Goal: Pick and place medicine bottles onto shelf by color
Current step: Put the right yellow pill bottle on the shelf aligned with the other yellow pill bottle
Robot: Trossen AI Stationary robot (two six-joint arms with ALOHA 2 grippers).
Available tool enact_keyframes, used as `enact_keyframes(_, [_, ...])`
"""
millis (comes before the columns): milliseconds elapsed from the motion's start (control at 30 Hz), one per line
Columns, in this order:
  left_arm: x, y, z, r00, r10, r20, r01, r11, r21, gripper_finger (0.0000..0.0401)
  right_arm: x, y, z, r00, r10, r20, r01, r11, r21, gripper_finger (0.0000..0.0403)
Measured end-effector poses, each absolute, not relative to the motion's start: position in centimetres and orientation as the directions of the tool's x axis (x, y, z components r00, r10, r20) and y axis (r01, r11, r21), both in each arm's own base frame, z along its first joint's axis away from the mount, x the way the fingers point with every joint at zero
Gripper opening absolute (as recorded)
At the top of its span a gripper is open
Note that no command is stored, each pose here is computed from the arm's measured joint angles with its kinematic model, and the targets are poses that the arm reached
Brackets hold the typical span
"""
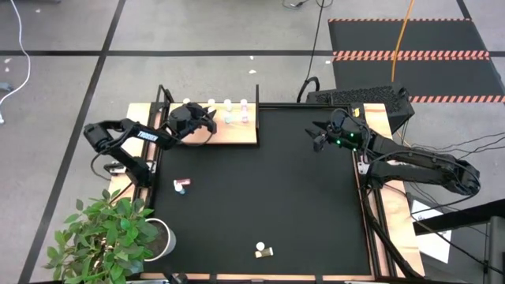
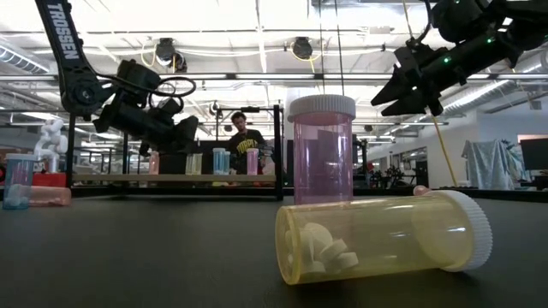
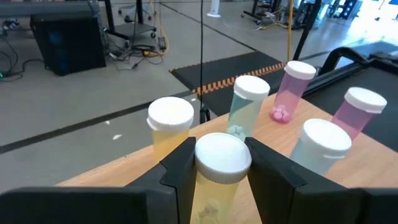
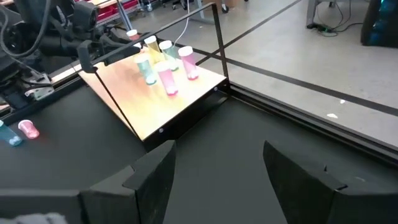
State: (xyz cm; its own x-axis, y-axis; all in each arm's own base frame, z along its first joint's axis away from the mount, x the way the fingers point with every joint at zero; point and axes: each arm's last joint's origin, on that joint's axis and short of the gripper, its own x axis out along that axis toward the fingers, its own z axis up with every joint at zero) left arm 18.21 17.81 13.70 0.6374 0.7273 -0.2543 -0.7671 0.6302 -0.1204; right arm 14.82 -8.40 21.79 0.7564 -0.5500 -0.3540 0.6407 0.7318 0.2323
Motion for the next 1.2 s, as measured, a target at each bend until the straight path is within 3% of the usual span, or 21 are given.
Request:
enact_keyframes(433, [18.1,17.89,13.65,0.601,0.756,-0.258,-0.799,0.558,-0.224,0.0134,14.82,-8.4,21.79,0.757,-0.55,-0.354,0.641,0.731,0.234,0.024])
enact_keyframes(900, [18.11,17.88,13.65,0.6,0.757,-0.258,-0.797,0.538,-0.275,0.0236,14.82,-8.39,21.79,0.757,-0.549,-0.354,0.641,0.731,0.235,0.024])
enact_keyframes(1200, [18.18,17.82,13.66,0.617,0.744,-0.258,-0.785,0.555,-0.275,0.021,14.87,-8.33,21.8,0.772,-0.528,-0.355,0.621,0.744,0.244,0.024])
